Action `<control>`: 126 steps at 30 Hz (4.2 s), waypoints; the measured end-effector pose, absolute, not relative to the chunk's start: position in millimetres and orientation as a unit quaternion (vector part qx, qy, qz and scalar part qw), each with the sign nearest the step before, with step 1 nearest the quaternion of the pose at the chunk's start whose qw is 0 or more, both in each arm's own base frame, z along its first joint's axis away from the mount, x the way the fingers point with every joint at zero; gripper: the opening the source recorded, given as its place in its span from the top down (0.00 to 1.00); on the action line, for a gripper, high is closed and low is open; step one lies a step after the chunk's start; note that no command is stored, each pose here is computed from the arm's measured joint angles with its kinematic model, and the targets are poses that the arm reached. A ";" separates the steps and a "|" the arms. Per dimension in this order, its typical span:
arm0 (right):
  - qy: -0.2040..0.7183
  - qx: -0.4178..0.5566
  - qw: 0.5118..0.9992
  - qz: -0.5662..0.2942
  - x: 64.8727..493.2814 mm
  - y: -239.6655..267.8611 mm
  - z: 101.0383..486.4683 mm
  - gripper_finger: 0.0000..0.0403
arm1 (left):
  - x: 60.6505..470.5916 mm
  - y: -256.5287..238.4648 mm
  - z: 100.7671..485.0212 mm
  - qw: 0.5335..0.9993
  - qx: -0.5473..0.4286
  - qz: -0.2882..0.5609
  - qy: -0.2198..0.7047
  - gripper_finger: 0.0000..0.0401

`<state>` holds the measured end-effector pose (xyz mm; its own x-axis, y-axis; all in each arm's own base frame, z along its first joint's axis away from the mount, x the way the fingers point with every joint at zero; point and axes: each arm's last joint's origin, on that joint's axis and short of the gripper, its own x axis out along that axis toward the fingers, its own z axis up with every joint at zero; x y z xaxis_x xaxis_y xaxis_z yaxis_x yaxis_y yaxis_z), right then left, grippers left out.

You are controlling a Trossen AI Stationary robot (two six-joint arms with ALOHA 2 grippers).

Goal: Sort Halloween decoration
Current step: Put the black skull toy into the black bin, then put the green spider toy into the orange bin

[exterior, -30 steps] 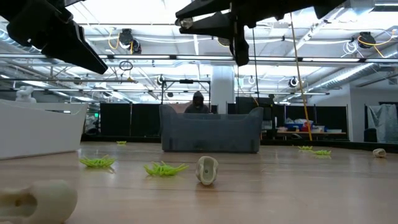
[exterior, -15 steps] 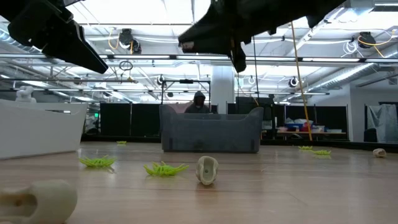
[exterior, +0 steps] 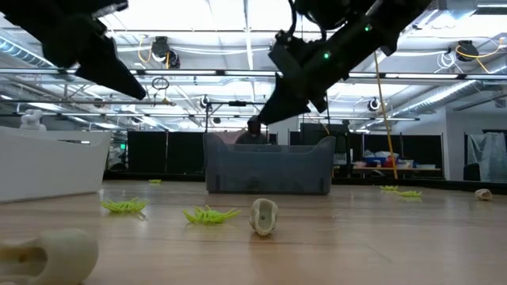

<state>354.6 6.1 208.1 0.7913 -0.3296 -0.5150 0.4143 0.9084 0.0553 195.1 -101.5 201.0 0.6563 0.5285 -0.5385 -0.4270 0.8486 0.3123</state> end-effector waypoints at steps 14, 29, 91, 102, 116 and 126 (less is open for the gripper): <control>0.293 0.058 0.931 -0.208 356.8 -8.0 192.3 0.86 | 216.3 -73.3 204.5 0.899 0.051 0.237 0.365 0.55; 0.296 0.008 0.937 -0.188 359.5 -5.4 190.6 0.60 | 198.6 -14.1 258.4 0.891 -0.018 0.321 0.321 0.55; 0.265 -0.069 0.948 -0.159 365.6 -3.7 196.8 0.61 | 192.8 199.4 134.8 0.727 -0.193 0.390 0.532 0.63; 0.265 -0.070 0.949 -0.155 365.6 -0.7 196.9 0.61 | 191.9 199.9 134.1 0.741 -0.177 0.350 0.545 0.99; 0.243 -0.037 0.964 -0.103 367.5 19.6 199.4 0.61 | 192.8 148.6 204.1 0.861 -0.218 0.136 0.440 1.00; 0.180 -0.040 0.982 -0.034 366.2 72.3 210.5 0.61 | 200.4 59.8 257.4 0.923 -0.116 -0.029 0.365 1.00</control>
<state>366.2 72.3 210.5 0.9331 -0.0815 -0.3502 0.0528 0.9945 -0.0908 200.4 59.8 257.4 0.7324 -0.1387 -0.6666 -0.0302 0.9715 -0.2353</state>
